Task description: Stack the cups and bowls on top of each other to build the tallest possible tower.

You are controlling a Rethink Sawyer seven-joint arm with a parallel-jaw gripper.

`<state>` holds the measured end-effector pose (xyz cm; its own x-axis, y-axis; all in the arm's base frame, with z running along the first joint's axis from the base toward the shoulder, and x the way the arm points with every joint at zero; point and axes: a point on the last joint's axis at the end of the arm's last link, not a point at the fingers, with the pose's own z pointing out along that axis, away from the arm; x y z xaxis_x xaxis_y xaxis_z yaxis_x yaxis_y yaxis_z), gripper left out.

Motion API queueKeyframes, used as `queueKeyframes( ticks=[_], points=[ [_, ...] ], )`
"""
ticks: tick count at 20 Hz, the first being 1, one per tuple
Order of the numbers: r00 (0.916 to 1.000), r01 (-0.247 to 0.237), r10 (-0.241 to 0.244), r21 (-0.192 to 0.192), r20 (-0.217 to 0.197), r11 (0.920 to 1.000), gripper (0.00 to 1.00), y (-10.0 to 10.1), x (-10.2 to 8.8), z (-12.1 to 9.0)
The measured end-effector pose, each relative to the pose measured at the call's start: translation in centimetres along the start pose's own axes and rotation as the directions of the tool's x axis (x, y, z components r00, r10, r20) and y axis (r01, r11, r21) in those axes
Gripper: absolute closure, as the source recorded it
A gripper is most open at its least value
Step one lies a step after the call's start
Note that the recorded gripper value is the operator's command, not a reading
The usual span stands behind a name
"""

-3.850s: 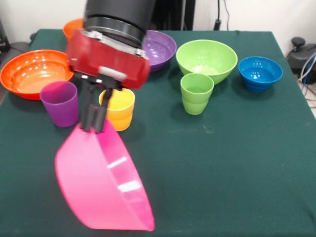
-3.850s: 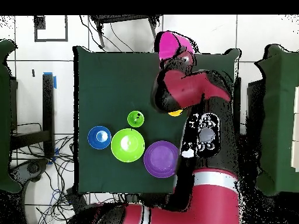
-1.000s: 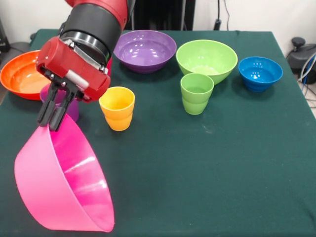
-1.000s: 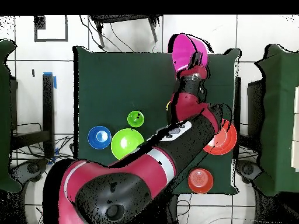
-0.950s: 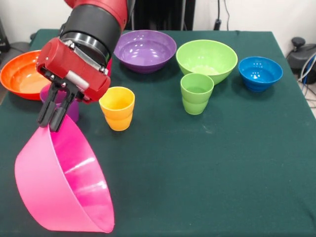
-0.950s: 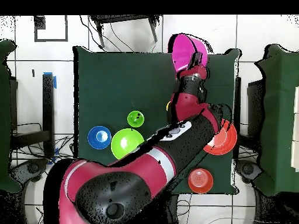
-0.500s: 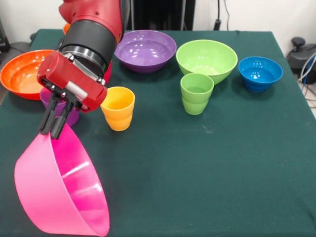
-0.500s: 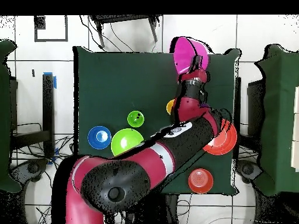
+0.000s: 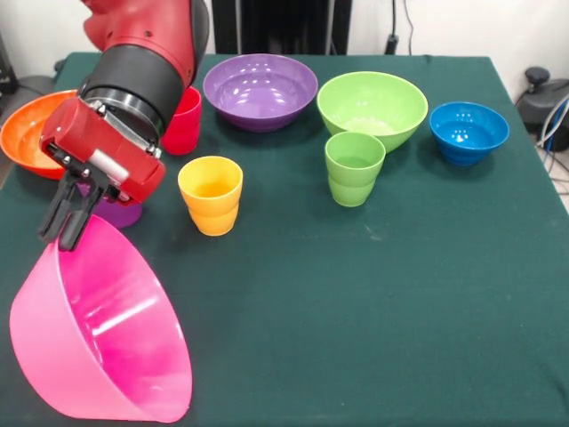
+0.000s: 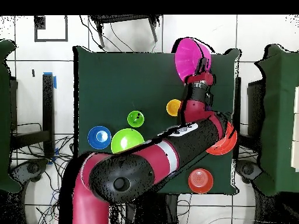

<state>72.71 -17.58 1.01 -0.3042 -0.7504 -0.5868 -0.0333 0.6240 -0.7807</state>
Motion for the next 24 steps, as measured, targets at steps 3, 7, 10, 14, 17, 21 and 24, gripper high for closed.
queueKeyframes(
  ticks=[3,7,10,14,17,21,24],
  points=[
    [0.9999,-0.004,0.004,0.014,0.01,0.9999,1.0,0.2,0.2,0.1],
    [0.9998,-0.01,0.009,0.035,0.017,0.9994,1.0,0.4,0.6,0.3],
    [0.9998,-0.007,0.007,0.046,0.017,0.9989,1.0,0.7,0.4,0.4],
    [0.9997,-0.004,0.002,0.057,0.025,0.9983,1.0,1.1,-1.0,0.2],
    [0.9994,0.001,-0.003,0.059,0.034,0.9982,1.0,1.6,-2.2,0.1],
    [0.9985,0.006,-0.009,0.057,0.054,0.9984,1.0,2.7,-4.3,-0.3],
    [0.9978,0.01,-0.013,0.051,0.064,0.9987,1.0,3.4,-5.3,-0.5]
  ],
)
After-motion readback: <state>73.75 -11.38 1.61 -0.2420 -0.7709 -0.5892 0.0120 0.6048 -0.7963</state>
